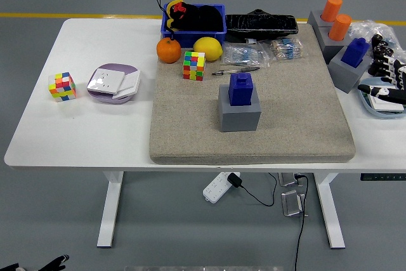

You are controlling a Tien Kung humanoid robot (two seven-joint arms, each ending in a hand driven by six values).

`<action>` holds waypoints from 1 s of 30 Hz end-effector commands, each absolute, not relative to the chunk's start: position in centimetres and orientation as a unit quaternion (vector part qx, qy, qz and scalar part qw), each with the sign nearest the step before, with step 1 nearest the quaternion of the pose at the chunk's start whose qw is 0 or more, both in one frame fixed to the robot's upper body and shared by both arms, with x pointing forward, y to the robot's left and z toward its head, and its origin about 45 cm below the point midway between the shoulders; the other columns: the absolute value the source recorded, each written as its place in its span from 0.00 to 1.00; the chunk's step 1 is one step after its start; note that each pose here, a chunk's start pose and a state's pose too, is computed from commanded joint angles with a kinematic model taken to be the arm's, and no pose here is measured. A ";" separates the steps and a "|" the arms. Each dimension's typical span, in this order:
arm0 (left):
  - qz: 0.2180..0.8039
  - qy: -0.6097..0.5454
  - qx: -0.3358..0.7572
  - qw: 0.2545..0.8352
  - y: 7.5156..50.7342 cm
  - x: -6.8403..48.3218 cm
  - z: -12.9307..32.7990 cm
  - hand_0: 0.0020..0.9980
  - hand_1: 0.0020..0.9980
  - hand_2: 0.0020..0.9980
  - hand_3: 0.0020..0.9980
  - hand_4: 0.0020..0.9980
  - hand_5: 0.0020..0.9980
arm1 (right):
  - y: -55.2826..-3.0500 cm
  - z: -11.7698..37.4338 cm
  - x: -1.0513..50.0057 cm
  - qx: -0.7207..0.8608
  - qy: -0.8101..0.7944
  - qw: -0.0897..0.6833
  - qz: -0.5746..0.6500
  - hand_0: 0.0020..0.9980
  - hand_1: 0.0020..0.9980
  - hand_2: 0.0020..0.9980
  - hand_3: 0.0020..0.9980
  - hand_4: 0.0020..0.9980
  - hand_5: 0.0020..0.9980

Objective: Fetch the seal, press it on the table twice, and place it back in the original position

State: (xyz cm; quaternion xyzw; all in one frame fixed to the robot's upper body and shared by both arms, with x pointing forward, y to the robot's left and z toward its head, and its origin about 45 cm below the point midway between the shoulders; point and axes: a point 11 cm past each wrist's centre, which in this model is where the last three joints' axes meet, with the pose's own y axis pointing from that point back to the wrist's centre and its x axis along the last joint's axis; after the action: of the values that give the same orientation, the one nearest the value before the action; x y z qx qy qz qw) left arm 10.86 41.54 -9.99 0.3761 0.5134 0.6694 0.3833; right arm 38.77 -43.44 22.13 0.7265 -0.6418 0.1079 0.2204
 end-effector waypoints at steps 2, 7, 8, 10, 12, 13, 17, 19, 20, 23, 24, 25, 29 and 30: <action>0.670 0.513 0.376 0.383 41.6 10.8 -10.0 0.81 0.79 0.77 0.80 0.70 0.41 | -44.2 22.5 38.4 0.718 -0.654 0.212 0.109 0.96 0.94 0.95 0.99 1.00 0.43; 0.672 0.512 0.374 0.382 41.7 10.8 -9.9 0.81 0.79 0.77 0.80 0.70 0.41 | -46.5 23.8 37.6 0.692 -0.694 0.172 0.100 0.94 0.93 0.93 0.98 1.00 0.44; 0.672 0.512 0.374 0.381 41.8 10.8 -9.9 0.81 0.79 0.77 0.80 0.70 0.41 | -46.9 24.1 37.4 0.687 -0.701 0.165 0.099 0.94 0.93 0.93 0.98 1.00 0.44; 0.673 0.512 0.375 0.379 41.9 10.6 -10.0 0.81 0.79 0.77 0.80 0.70 0.41 | -47.5 24.5 37.2 0.680 -0.709 0.157 0.100 0.94 0.93 0.93 0.98 1.00 0.44; 0.673 0.513 0.377 0.376 42.1 10.4 -9.9 0.81 0.79 0.77 0.80 0.70 0.41 | -48.0 25.0 36.9 0.675 -0.716 0.148 0.100 0.92 0.92 0.92 0.96 1.00 0.45; 0.673 0.513 0.378 0.375 42.2 10.3 -9.9 0.81 0.79 0.77 0.80 0.70 0.41 | -48.1 25.1 36.8 0.673 -0.718 0.145 0.100 0.92 0.92 0.92 0.96 1.00 0.45; 0.676 0.514 0.380 0.368 42.7 10.1 -9.8 0.81 0.79 0.77 0.80 0.70 0.41 | -48.5 25.6 36.3 0.667 -0.726 0.134 0.101 0.92 0.92 0.92 0.96 1.00 0.45; 0.677 0.513 0.379 0.366 42.9 10.2 -9.7 0.81 0.79 0.77 0.80 0.70 0.41 | -48.6 25.8 36.2 0.666 -0.727 0.133 0.102 0.91 0.91 0.90 0.94 1.00 0.46; 0.678 0.513 0.379 0.366 42.9 10.3 -9.6 0.81 0.79 0.77 0.80 0.70 0.41 | -48.7 25.8 36.2 0.665 -0.728 0.132 0.102 0.91 0.91 0.90 0.94 1.00 0.46; 0.680 0.512 0.377 0.366 43.0 10.4 -9.6 0.81 0.79 0.77 0.80 0.70 0.41 | -48.8 25.9 36.0 0.662 -0.732 0.128 0.100 0.91 0.91 0.90 0.94 1.00 0.46; 0.680 0.512 0.377 0.366 43.0 10.4 -9.6 0.81 0.79 0.77 0.80 0.70 0.41 | -48.9 25.9 36.0 0.662 -0.732 0.127 0.100 0.90 0.90 0.89 0.92 1.00 0.47; 0.680 0.512 0.376 0.367 43.0 10.5 -9.6 0.81 0.79 0.77 0.80 0.70 0.41 | -48.9 25.9 35.9 0.662 -0.732 0.127 0.099 0.90 0.90 0.89 0.92 1.00 0.47; 0.680 0.513 0.374 0.367 42.8 10.4 -9.7 0.81 0.79 0.77 0.80 0.70 0.41 | -48.9 25.9 35.8 0.661 -0.734 0.125 0.097 0.90 0.90 0.89 0.92 1.00 0.47; 0.680 0.513 0.374 0.367 42.8 10.4 -9.7 0.81 0.79 0.77 0.80 0.70 0.41 | -48.9 25.9 35.8 0.661 -0.734 0.126 0.097 0.90 0.89 0.88 0.90 1.00 0.47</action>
State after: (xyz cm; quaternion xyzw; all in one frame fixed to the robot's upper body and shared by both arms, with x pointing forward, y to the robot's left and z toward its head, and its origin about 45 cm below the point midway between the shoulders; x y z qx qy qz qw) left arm 10.40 42.83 -9.66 0.3743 0.5129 0.6800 0.3665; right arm 35.81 -48.87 25.86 0.6607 -0.7336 0.0969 0.1264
